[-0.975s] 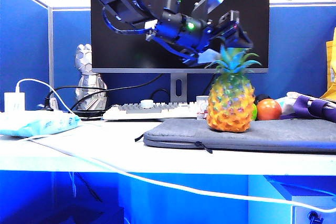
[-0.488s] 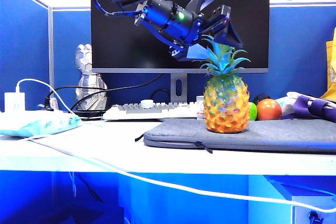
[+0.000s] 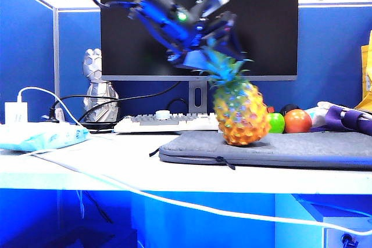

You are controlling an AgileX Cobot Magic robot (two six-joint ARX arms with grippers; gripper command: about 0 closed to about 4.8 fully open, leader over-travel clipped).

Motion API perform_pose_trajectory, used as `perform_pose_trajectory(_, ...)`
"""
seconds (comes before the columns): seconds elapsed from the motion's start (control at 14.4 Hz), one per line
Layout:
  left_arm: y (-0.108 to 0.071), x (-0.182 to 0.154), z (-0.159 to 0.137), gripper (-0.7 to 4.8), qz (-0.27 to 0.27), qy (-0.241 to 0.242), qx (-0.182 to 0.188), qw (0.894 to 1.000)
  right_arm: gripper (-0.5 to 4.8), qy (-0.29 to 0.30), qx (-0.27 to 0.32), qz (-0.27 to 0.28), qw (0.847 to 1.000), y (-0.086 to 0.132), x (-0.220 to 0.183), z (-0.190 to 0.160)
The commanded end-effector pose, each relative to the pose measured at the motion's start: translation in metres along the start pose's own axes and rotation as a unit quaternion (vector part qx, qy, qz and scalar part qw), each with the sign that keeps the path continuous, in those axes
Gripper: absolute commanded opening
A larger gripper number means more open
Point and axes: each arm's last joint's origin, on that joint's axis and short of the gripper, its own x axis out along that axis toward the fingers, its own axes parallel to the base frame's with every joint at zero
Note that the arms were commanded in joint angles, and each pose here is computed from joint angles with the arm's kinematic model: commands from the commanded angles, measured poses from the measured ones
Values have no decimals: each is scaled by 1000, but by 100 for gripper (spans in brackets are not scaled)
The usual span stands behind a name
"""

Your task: Pick up the pineapple and place it above the gray bag.

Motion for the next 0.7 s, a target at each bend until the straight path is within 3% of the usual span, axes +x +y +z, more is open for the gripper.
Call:
perform_pose_trajectory(0.07,0,-7,6,479,0,-9,12,1000,479,-11,-13,4,1000,2,0,4)
perform_pose_trajectory(0.42,-35,7,11,479,-51,-23,33,998,479,-16,-16,0,1000,2,0,5)
perform_pose_trajectory(0.63,-39,10,10,479,-33,-21,34,999,479,-12,-8,-1,1000,2,0,4)
perform_pose_trajectory(0.7,-39,10,10,479,-33,-21,34,999,479,17,2,-6,1000,-1,0,-3)
